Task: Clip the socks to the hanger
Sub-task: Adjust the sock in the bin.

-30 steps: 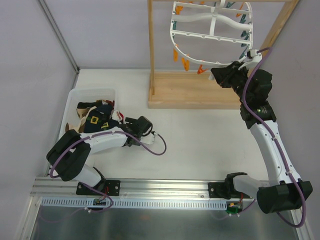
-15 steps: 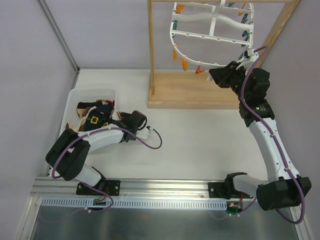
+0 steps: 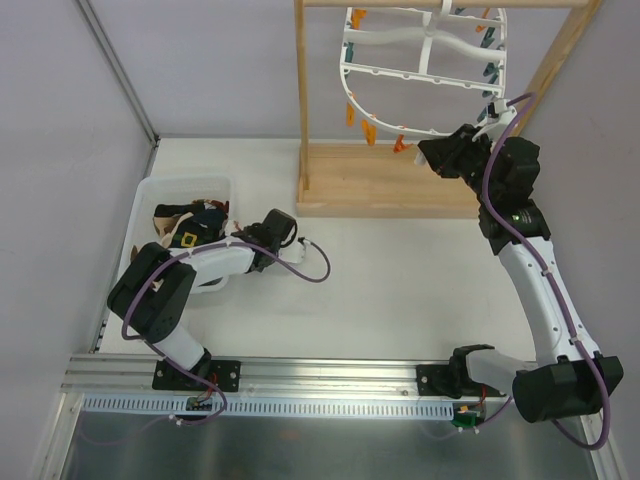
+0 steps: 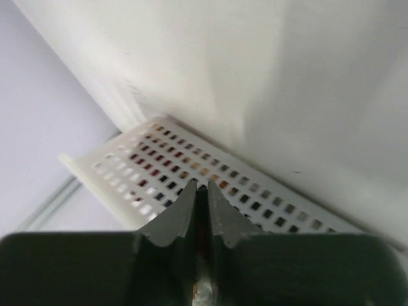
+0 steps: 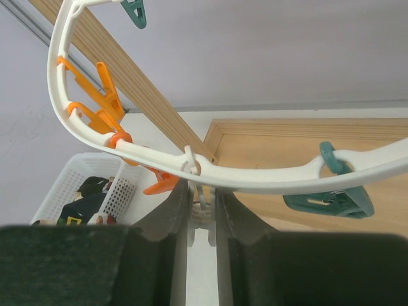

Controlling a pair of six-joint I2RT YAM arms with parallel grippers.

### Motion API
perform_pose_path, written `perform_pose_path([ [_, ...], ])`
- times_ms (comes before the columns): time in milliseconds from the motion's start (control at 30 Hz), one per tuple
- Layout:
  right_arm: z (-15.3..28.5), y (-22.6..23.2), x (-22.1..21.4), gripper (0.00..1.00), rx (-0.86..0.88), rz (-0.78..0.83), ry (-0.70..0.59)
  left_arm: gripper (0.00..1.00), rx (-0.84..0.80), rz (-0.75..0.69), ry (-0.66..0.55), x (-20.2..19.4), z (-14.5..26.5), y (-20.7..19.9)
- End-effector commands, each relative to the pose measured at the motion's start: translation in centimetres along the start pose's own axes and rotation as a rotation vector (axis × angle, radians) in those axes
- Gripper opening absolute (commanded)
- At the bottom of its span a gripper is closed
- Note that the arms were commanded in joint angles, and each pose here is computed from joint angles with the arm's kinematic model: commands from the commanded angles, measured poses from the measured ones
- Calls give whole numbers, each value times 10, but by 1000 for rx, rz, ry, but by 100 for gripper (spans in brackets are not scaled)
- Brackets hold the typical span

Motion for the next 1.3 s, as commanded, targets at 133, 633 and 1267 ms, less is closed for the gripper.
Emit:
perform_pose_path([
  [133, 11, 11, 13, 1, 15, 21, -28, 0, 106, 111, -35, 4, 13, 38],
  [633, 14, 25, 36, 1, 11, -11, -66, 0, 108, 782, -745, 50, 146, 138],
  [1267, 10, 55, 58, 1, 127, -56, -83, 0, 44, 1013, -1890, 78, 322, 215],
])
Point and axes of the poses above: each gripper's point midway between its finger pads, its own z axis back along the fingers, its own y axis along the line the jaws close on, x = y × z, the point moved 4 cm from there along z, back along the fingers, and after that the axes turned 11 degrees about -z, right-handed, at the moved point
